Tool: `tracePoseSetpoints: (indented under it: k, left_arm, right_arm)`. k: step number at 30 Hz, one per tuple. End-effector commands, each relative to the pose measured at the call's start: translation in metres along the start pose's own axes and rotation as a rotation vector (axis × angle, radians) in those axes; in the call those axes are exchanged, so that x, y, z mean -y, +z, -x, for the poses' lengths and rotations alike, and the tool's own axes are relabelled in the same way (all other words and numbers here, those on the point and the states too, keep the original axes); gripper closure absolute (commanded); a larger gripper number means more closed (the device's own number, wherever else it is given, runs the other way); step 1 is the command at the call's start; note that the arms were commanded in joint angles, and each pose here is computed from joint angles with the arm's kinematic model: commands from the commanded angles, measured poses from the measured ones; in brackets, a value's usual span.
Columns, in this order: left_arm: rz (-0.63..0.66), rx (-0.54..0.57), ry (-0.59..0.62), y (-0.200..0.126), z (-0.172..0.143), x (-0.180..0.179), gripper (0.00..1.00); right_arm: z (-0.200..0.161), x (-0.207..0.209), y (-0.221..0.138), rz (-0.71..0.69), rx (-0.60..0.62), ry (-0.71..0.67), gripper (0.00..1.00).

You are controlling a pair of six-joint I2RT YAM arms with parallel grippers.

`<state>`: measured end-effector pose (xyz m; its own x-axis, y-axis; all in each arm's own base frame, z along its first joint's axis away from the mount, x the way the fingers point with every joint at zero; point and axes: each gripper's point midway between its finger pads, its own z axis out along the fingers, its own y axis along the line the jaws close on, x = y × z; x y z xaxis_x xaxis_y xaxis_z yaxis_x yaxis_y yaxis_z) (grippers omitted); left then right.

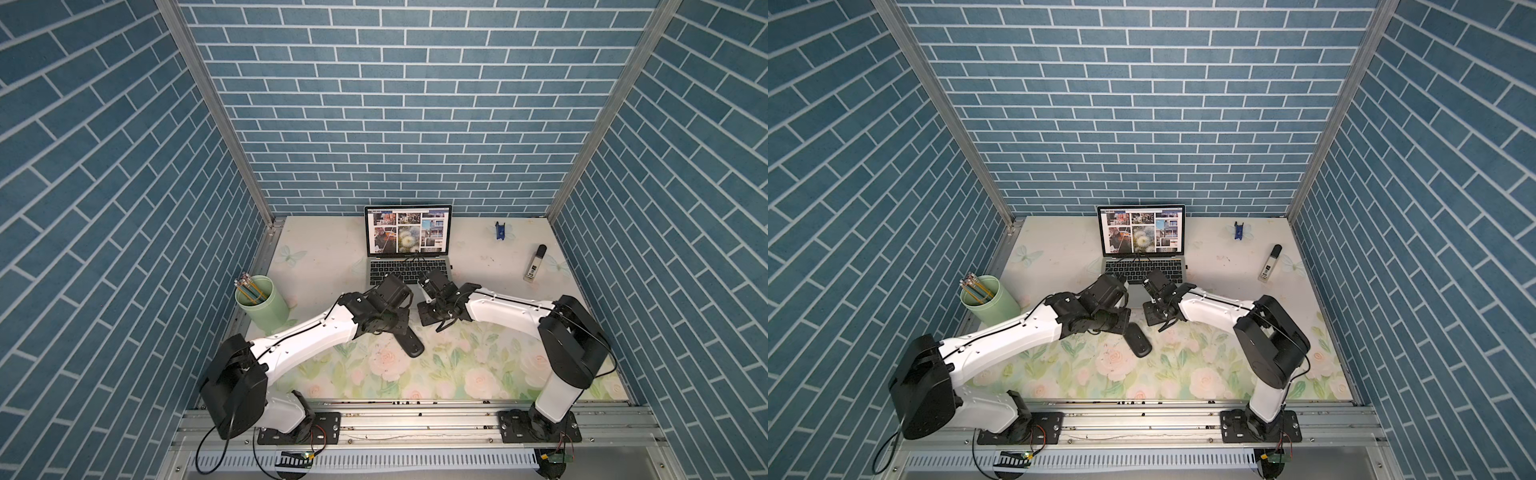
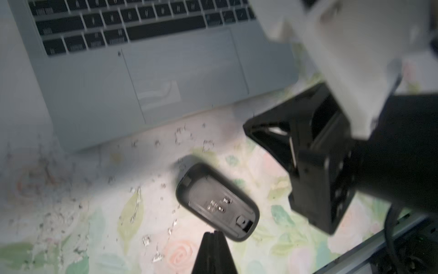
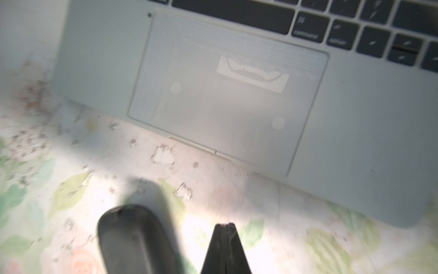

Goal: Remove the wireless mouse receiver from the laptop
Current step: Adjust the mouse at the center of the board.

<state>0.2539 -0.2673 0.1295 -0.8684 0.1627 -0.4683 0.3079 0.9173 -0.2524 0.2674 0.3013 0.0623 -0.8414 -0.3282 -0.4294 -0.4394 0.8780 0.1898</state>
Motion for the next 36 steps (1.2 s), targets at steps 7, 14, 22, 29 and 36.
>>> tracePoseSetpoints:
  k: [7, 14, 22, 29, 36]
  left_arm:
    - [0.007, -0.069, 0.095, 0.064, 0.014, 0.012, 1.00]
    - [0.014, -0.085, 0.096, 0.079, 0.015, 0.004, 1.00]
    - [0.028, -0.113, 0.102, 0.092, 0.013, -0.003, 1.00]
    - [0.033, -0.141, 0.097, 0.101, 0.003, -0.012, 1.00]
    - [0.030, -0.161, 0.096, 0.108, -0.002, -0.016, 1.00]
  right_arm:
    - [-0.075, -0.001, -0.038, 0.057, -0.012, 0.019, 1.00]
    - [-0.122, -0.036, -0.064, 0.204, -0.001, -0.240, 1.00]
    - [-0.123, -0.081, -0.044, 0.191, -0.048, -0.574, 1.00]
    - [-0.113, -0.084, -0.026, 0.120, -0.031, -0.703, 1.00]
    - [-0.112, -0.085, -0.016, 0.084, -0.035, -0.817, 1.00]
